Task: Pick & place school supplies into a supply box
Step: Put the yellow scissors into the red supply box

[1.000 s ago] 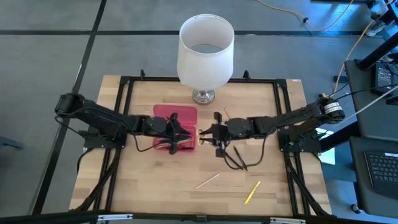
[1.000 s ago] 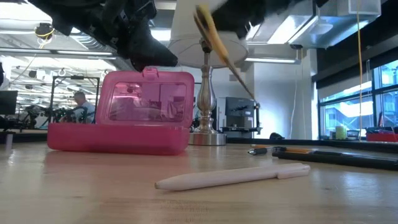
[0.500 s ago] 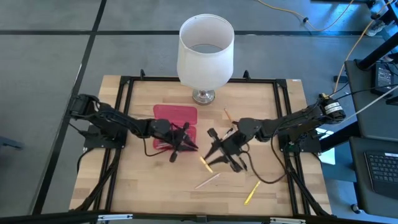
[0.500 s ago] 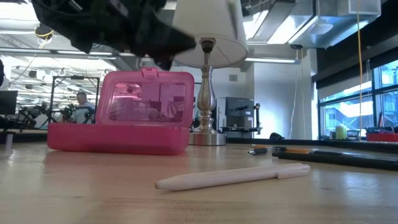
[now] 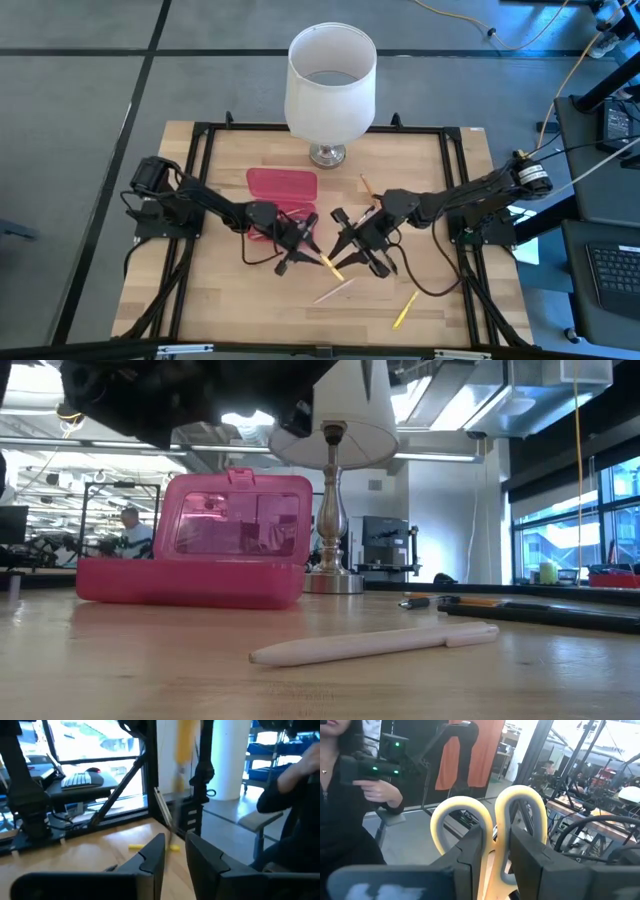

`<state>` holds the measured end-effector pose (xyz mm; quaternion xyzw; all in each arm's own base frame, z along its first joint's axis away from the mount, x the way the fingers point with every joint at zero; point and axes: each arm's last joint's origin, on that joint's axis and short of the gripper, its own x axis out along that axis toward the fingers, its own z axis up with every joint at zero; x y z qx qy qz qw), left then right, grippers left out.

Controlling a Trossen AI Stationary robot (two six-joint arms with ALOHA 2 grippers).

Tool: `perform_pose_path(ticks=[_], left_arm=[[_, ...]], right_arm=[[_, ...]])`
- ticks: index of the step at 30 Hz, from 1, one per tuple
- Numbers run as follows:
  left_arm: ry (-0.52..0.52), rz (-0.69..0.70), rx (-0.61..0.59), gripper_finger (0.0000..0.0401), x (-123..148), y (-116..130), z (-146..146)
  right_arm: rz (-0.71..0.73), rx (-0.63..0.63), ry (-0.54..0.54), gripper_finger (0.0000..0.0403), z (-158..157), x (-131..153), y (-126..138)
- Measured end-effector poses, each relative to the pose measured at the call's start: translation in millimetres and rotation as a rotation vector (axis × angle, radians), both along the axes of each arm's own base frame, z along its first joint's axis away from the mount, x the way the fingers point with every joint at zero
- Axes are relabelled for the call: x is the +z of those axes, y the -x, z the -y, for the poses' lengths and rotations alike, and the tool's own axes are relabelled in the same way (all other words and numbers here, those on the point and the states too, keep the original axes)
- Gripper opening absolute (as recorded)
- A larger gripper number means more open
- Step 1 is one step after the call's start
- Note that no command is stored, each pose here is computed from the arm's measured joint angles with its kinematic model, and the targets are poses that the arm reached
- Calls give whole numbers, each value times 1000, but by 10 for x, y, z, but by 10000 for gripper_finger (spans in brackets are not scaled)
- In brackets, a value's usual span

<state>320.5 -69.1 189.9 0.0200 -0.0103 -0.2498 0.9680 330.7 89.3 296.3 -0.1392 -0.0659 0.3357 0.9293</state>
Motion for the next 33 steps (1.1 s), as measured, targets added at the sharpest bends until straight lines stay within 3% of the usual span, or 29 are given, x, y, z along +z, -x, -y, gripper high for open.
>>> perform_pose_path(ticks=[12, 23, 33], left_arm=[[24, -7, -84, 108, 23, -31, 78], [24, -4, -80, 116, 26, -31, 80], [24, -4, -81, 116, 26, -31, 80]], right_arm=[[-24, 2, -17, 90, -17, -105, -75], [5, 1, -18, 90, -17, -90, -82], [-4, -15, -22, 90, 11, -288, -225]])
